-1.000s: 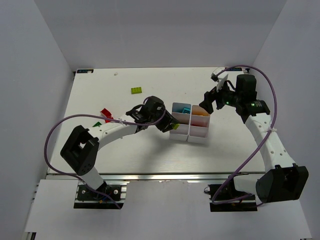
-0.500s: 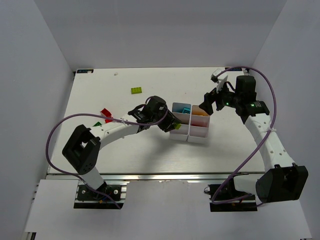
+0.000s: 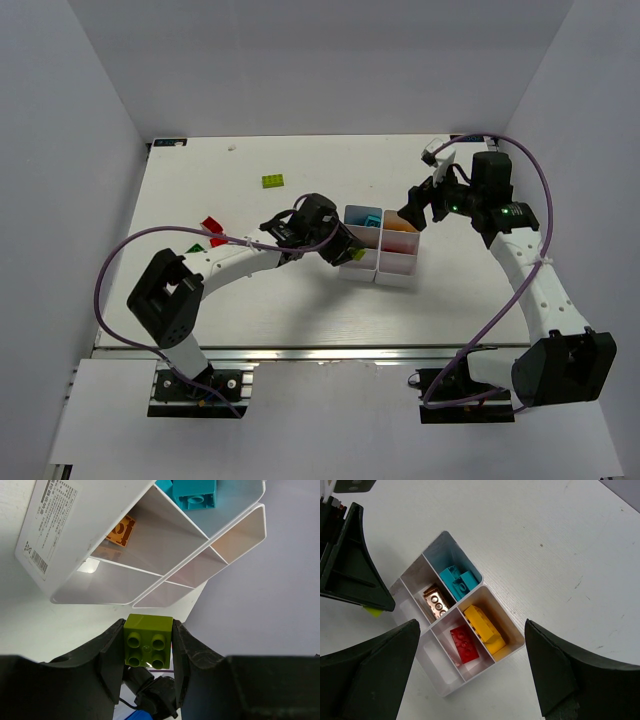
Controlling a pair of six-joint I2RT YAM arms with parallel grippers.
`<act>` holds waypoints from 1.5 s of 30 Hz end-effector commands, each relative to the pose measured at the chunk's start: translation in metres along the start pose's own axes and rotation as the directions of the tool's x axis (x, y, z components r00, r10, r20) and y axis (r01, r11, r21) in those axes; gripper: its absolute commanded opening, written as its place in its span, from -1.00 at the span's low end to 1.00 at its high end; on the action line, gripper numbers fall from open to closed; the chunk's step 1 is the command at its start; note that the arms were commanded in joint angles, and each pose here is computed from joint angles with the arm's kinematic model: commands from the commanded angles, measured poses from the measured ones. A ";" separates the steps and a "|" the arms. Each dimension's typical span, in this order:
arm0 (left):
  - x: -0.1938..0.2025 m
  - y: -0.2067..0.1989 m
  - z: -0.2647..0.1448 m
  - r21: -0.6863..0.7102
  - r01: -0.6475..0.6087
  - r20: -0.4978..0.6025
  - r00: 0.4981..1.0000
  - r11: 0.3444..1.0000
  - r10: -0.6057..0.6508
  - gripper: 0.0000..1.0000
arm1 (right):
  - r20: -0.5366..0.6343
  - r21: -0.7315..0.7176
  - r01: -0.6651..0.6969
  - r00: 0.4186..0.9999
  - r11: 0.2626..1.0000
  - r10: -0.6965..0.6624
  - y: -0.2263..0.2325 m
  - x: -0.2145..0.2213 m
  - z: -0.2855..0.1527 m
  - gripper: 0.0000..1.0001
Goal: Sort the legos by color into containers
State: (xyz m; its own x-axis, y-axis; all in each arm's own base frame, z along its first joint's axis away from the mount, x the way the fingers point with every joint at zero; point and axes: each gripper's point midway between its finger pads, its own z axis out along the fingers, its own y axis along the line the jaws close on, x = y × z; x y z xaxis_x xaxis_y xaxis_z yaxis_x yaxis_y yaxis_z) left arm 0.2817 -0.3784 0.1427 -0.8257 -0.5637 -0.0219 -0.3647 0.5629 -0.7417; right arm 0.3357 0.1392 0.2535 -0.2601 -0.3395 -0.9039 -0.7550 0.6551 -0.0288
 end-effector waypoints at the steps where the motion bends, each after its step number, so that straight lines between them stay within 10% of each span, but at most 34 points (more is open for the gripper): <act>1: 0.000 -0.013 -0.004 0.023 -0.004 0.019 1.000 1.000 0.003 -0.30 | 0.032 -0.007 0.009 0.999 1.000 -0.009 0.004 -0.006 -0.006 0.79; 45: 0.002 -0.006 -0.002 0.001 -0.012 0.028 1.000 1.000 0.012 -0.24 | -0.028 -0.090 0.026 0.999 0.996 -0.029 0.021 0.019 -0.007 0.79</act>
State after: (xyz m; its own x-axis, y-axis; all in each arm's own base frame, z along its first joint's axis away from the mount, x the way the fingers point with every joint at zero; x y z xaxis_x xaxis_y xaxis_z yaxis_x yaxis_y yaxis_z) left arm 0.2801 -0.3787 0.1388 -0.8217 -0.5688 -0.0361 -0.3658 0.5748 -0.7320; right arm 0.3143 0.1421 0.2283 -0.2911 -0.3840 -0.8762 -0.8048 0.5935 0.0073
